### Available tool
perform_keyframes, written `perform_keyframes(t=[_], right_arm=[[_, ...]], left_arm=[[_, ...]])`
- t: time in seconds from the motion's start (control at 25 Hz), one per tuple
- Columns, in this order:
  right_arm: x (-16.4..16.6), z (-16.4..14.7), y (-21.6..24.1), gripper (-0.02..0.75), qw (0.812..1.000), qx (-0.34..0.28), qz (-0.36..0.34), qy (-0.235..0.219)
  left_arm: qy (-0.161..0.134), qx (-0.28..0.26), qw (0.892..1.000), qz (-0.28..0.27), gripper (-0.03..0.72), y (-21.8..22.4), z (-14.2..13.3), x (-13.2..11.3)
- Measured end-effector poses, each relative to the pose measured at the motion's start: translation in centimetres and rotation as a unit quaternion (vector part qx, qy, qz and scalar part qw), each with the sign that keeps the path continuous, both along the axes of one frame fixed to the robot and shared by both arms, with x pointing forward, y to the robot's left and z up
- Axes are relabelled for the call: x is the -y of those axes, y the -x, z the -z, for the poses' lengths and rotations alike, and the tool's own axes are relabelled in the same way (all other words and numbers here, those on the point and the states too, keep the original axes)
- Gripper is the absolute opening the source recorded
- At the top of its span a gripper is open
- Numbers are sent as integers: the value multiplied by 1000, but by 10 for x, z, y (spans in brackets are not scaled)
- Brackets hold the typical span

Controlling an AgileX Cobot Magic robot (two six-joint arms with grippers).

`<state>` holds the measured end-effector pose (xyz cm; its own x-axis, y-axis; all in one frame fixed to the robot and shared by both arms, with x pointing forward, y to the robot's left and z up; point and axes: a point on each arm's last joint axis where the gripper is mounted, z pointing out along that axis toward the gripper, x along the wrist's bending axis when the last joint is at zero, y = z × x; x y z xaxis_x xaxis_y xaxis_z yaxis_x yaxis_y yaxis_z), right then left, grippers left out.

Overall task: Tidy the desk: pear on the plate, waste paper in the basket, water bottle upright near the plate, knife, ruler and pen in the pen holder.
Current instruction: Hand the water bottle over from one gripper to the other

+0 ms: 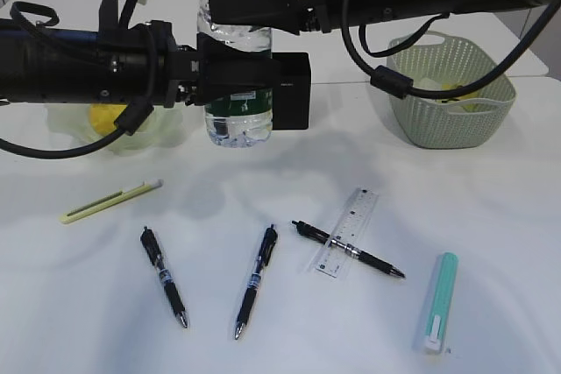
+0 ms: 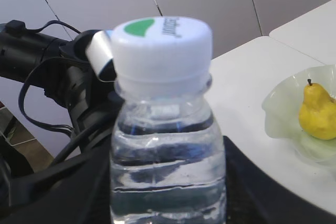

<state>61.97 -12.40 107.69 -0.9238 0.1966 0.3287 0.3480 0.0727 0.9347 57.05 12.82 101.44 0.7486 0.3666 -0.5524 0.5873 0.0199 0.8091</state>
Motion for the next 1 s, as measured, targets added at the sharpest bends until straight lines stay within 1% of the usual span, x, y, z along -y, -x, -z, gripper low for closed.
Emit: perform_keyframes(t=[0.24, 0.44, 0.56, 1.0], right_arm=[[0, 0, 0, 389, 1000, 0, 2, 0], [0, 0, -1, 389, 1000, -7, 6, -1], [0, 0, -1, 389, 1000, -9, 7, -1], [0, 0, -2, 389, 1000, -11, 9, -5]], left_arm=[[-3, 7, 1000, 2, 524, -1, -2, 0], [-13, 18, 1000, 7, 440, -1, -1, 1], [-15, 21, 1000, 8, 421, -1, -2, 1], [-17, 23, 1000, 8, 417, -2, -2, 1]])
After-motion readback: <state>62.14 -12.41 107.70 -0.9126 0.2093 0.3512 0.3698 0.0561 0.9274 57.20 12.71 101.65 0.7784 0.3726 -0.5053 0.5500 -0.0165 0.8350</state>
